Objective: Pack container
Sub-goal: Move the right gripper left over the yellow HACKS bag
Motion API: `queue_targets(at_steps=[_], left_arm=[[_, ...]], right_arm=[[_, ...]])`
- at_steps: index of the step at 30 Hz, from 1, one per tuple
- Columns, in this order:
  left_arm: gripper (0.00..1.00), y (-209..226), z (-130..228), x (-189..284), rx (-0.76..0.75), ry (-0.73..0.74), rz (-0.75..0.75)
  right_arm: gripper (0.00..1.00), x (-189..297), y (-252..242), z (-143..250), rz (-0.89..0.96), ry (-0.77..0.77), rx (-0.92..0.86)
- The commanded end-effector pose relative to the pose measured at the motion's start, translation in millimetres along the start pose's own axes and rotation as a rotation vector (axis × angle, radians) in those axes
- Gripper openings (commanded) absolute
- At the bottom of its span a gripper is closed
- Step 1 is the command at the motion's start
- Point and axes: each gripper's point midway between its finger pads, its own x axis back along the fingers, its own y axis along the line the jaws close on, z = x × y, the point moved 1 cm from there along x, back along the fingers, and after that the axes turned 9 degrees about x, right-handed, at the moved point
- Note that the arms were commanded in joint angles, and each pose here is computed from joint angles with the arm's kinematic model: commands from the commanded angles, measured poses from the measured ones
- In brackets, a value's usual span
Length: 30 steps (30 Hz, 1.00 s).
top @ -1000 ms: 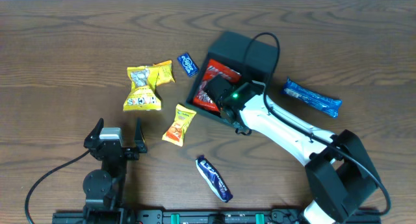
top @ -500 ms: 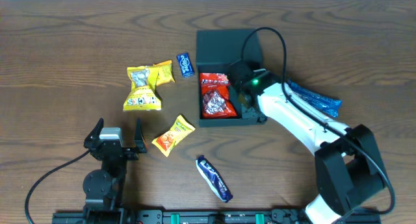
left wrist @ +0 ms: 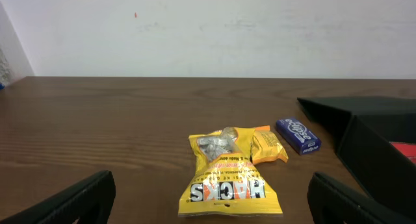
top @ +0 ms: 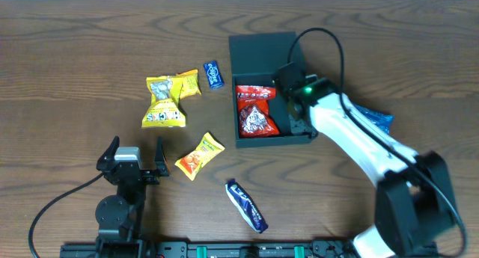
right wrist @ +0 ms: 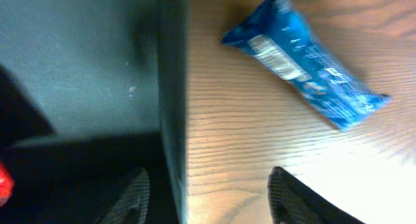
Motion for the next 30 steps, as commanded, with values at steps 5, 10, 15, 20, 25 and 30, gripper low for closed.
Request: queue_targets(at_steps=[5, 10, 15, 20, 25, 30], left_arm=[[0.95, 5.7, 17.2, -0.3, 0.009, 0.059, -0.025], [0.95, 5.7, 17.2, -0.3, 0.009, 0.059, -0.025], [0.95, 5.7, 17.2, -0.3, 0.009, 0.059, -0.025], [0.95, 5.8, 17.4, -0.3, 0.009, 0.06, -0.025], [0.95, 5.7, 17.2, -0.3, 0.009, 0.059, -0.025], [0.95, 5.7, 17.2, -0.3, 0.009, 0.059, -0.025]], right_arm=[[0.92, 81.5, -16.2, -6.1, -0.062, -0.241, -0.051], [0.92, 121.8, 28.3, -23.2, -0.367, -0.331, -0.031], [0.96, 171.0, 76.4, -64.7, -0.658, -0.452, 0.018], [0.98, 191.9, 108.7, -94.9, -0.751, -0.487, 0.062], [0.92, 198.1, 142.9, -125.8, -0.817, -0.423, -0.062], [0.88, 193.7, 194.1, -150.7, -0.869, -0.377, -0.117]])
